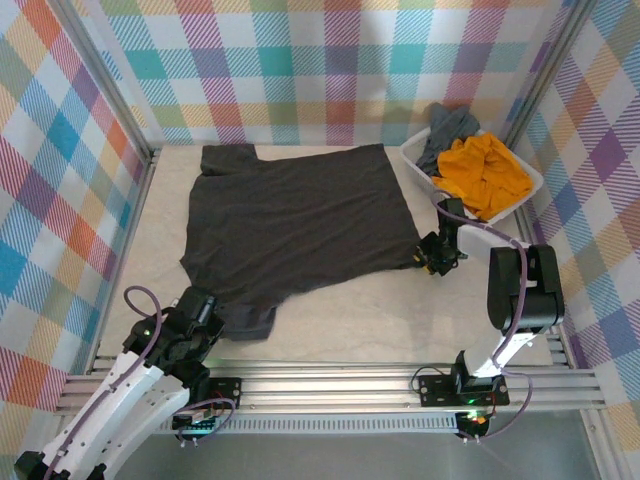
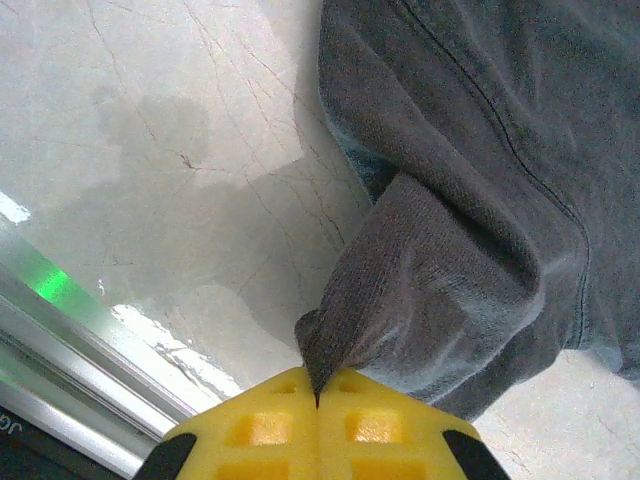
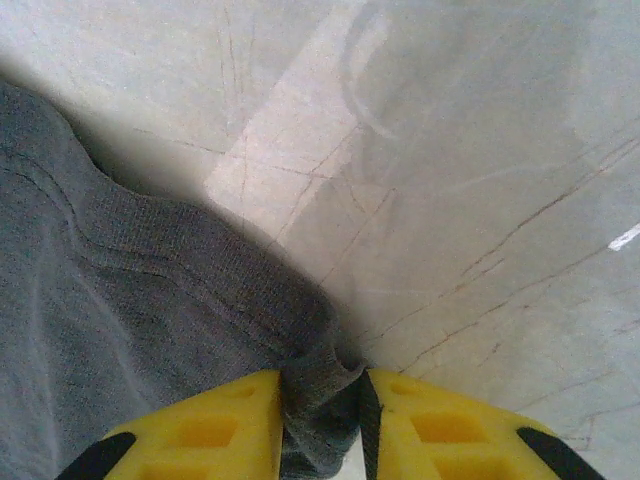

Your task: Fold and stack the t-shirts

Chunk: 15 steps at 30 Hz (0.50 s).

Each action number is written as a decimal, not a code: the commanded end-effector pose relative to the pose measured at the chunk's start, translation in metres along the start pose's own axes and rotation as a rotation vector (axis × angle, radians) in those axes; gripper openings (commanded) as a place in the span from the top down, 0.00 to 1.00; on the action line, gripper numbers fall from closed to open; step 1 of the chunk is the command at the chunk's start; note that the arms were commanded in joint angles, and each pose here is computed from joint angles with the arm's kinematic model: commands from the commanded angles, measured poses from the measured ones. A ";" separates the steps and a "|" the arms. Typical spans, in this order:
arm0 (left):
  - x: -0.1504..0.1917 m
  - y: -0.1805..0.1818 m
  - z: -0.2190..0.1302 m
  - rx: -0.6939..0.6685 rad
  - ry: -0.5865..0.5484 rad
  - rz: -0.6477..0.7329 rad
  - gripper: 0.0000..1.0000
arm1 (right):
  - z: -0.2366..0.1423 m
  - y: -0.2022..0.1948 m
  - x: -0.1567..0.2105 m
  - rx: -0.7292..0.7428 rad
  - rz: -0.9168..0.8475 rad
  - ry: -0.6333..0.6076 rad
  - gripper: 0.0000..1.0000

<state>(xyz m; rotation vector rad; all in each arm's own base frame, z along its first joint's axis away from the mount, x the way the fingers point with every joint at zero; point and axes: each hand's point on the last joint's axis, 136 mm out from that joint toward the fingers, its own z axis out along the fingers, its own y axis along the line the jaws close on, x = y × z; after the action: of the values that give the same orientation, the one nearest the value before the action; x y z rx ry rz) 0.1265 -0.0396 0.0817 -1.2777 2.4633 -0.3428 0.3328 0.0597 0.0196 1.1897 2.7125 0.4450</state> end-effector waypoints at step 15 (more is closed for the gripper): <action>-0.035 -0.004 -0.072 0.175 -0.164 -0.079 1.00 | -0.075 -0.038 0.037 0.030 -0.114 -0.104 1.00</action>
<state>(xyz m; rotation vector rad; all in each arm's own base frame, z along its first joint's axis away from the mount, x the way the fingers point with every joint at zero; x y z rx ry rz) 0.1284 -0.0202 0.1511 -1.2631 2.2214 -0.4800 0.2977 0.0561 0.0800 1.0464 2.6196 0.4132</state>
